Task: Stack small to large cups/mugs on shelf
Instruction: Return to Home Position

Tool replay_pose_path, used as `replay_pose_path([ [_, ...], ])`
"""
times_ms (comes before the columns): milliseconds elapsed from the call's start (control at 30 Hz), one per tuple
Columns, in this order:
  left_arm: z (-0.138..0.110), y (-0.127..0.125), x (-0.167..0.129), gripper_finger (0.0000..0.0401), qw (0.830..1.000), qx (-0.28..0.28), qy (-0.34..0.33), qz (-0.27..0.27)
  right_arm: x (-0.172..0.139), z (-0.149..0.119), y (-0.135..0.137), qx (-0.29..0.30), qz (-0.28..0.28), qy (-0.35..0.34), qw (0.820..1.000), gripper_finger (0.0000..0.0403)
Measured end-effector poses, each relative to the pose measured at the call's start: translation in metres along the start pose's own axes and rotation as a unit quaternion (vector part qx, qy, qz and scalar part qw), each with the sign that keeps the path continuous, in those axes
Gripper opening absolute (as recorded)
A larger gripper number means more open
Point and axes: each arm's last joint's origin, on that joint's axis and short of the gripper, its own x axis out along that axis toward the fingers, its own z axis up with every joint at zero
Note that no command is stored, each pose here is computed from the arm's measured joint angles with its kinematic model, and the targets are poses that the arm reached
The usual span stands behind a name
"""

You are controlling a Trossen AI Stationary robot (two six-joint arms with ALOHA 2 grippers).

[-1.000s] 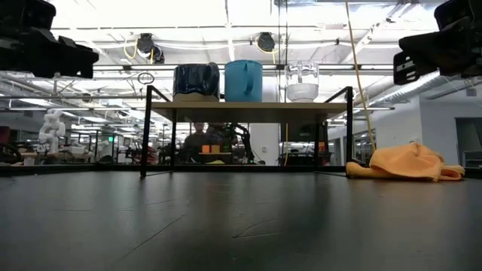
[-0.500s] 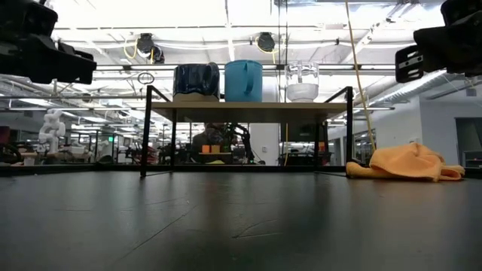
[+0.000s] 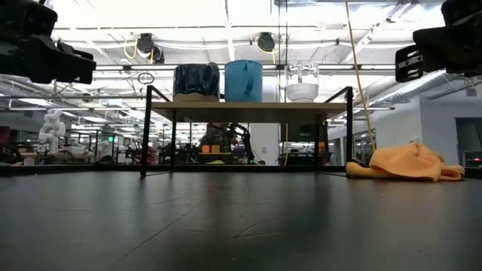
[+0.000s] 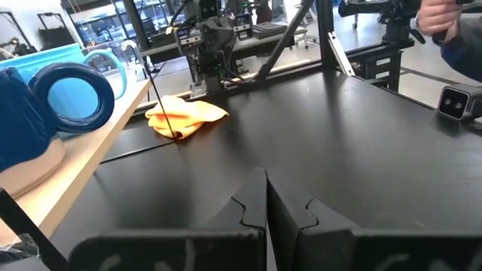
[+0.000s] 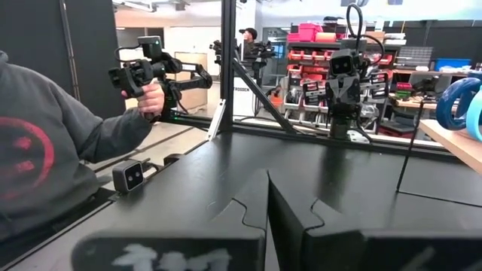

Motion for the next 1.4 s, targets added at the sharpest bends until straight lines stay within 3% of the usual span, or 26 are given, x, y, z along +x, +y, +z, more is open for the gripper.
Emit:
replay_pose_path([
  [467, 0.001, -0.0001, 0.0, 0.0031, 0.999, -0.039, -0.006, -0.004, 0.0, 0.001, 0.0002, 0.014, 0.004, -0.005, 1.0, 0.0],
  [1400, 0.0009, 0.0005, 0.0, 0.0033, 0.999, -0.036, -0.004, 0.005, 0.0, 0.0017, 0.0002, 0.011, 0.004, -0.009, 1.0, 0.0],
])
